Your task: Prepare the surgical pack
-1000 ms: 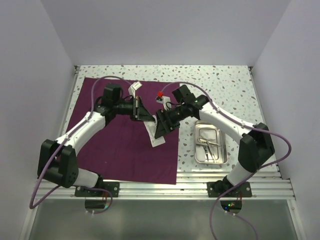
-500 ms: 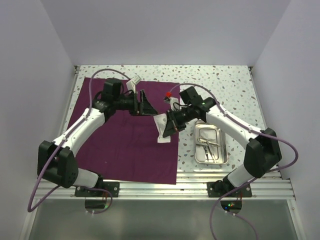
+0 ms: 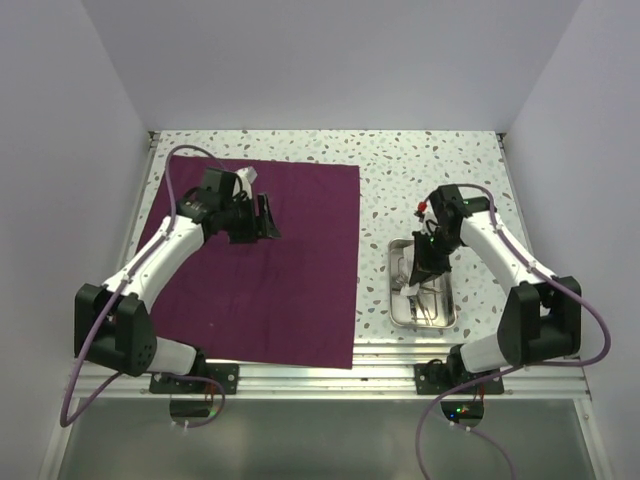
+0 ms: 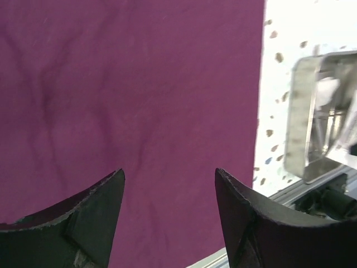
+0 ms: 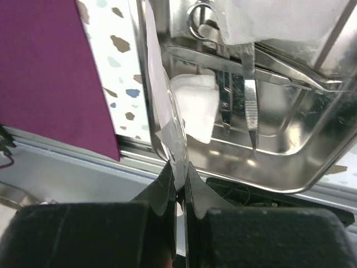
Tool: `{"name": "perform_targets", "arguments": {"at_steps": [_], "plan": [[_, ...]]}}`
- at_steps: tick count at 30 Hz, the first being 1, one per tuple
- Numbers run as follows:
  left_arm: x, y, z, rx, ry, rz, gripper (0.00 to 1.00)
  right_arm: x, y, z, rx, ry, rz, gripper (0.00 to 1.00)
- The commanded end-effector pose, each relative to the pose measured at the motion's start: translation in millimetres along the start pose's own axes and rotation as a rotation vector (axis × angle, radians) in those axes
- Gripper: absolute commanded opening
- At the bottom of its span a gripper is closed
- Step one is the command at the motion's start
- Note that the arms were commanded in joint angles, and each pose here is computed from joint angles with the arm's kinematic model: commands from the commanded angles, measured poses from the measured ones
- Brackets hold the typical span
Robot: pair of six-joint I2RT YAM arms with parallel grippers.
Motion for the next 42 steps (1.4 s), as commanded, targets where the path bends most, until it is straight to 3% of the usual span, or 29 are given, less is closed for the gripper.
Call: {"name": "perform_targets", "arguments": {"at_steps": [1,5,12,16,18,22,26,30,42], "plan": [[6.5,-5.9,16.0,-0.107,0.011,0.015,0.69,6.0,2.9,-8.2,0.069,-0.001,0.058,0.0],[4.9,-15.5,25.7,-0.194,0.034,0.028,0.68,5.2,-4.3,-10.8,0.066,-0.024,0.106,0.12],[2.5,-44.4,35.9,-0.289,0.071,0.084,0.63,-2.5,-1.9,-18.0,0.139,-0.039,0.105,0.58],[1.8,-62.1,35.7,-0.324,0.065,0.123,0.6,-15.7,9.3,-22.9,0.206,-0.063,0.039,0.76],[3.8,-69.9,36.8,-0.333,0.07,0.148,0.58,-21.8,14.2,-24.8,0.245,-0.071,0.017,0.78],[3.8,-82.0,34.4,-0.35,0.053,0.16,0.57,-29.2,23.0,-41.9,0.421,-0.102,-0.024,0.77],[9.9,-107.0,35.8,-0.349,0.031,0.235,0.55,-36.7,19.9,-58.7,0.488,-0.153,-0.036,0.67],[4.8,-124.0,36.6,-0.348,0.028,0.265,0.53,-45.3,4.2,-74.4,0.482,-0.18,-0.008,0.57],[-8.5,-184.0,12.4,-0.268,-0.045,0.388,0.53,-61.5,-42.2,-93.7,0.468,-0.217,0.086,0.39]]}}
Point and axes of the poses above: each gripper's point midway between its finger pads, its own y axis back along the fingers, its own z axis along the line the jaws close on, x = y × z, the point moved 8 cm from there along y, back along the fingers, and after that the axes turned 8 degrees about y, right-handed, at the moved point
